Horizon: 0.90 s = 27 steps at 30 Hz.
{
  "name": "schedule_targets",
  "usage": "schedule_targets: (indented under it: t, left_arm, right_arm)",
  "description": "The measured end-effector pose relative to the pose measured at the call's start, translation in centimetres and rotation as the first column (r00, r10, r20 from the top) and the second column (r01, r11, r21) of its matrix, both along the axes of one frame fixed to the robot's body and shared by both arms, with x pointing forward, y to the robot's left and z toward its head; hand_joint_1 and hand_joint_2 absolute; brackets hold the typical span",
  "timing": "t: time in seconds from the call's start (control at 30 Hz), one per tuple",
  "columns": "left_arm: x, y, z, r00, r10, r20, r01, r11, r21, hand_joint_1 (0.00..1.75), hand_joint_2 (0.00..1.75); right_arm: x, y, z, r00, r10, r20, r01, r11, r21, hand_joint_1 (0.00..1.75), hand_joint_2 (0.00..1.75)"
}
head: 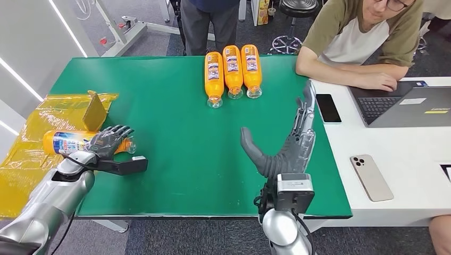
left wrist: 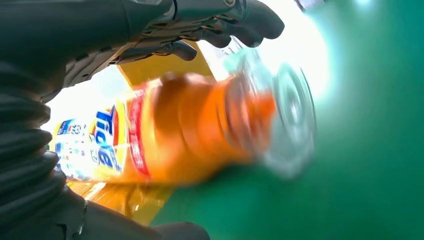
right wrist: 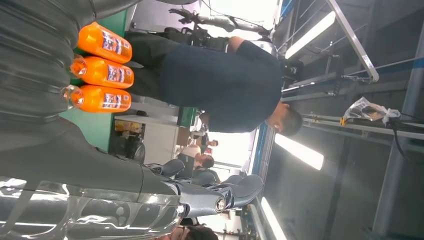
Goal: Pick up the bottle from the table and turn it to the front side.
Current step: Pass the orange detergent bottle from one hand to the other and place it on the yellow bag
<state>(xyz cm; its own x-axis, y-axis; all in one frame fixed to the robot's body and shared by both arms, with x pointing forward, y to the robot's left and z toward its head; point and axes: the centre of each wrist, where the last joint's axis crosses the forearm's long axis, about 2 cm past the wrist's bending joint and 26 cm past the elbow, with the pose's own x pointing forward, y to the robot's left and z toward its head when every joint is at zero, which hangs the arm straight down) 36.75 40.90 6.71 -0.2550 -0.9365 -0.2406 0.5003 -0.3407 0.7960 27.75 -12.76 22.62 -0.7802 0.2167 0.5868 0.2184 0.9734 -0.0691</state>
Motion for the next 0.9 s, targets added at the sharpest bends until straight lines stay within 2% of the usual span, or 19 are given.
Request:
schedule_targets:
  t: [0.13, 0.23, 0.37, 0.57, 0.7, 0.9]
  left_arm:
    - [-0.1, 0.3, 0.1, 0.994, 0.029, 0.101, -0.023, 0.998, -0.065, 0.0, 1.75]
    - [-0.1, 0.6, 0.3, 0.969, 0.046, 0.244, -0.016, 0.992, -0.126, 0.0, 1.75]
    - [0.1, 1.2, 1.2, 0.887, 0.091, 0.453, 0.013, 0.975, -0.22, 0.0, 1.75]
    - [0.5, 2.7, 2.8, 0.747, 0.184, 0.639, 0.09, 0.924, -0.371, 0.0, 1.75]
    - [0.8, 3.6, 4.2, 0.66, 0.245, 0.71, 0.127, 0.896, -0.426, 0.0, 1.75]
    - [0.7, 4.2, 4.7, 0.618, 0.282, 0.734, 0.124, 0.887, -0.444, 0.0, 1.75]
  right_arm:
    - [0.1, 0.1, -0.2, 1.0, 0.001, -0.006, -0.001, 1.0, -0.007, 0.0, 1.75]
    - [0.2, 0.1, -0.4, 1.0, 0.003, -0.013, -0.003, 1.0, -0.008, 0.0, 1.75]
    - [0.2, 0.1, -0.7, 1.0, 0.01, -0.016, -0.01, 1.0, -0.006, 0.0, 1.75]
    - [0.0, 0.1, -1.5, 1.0, 0.019, -0.011, -0.019, 1.0, -0.007, 0.0, 1.75]
    - [-0.4, -0.1, -2.3, 1.0, 0.022, -0.02, -0.022, 1.0, -0.009, 0.0, 1.75]
    - [-0.6, -0.3, -2.6, 0.999, 0.021, -0.029, -0.021, 1.0, -0.014, 0.0, 1.75]
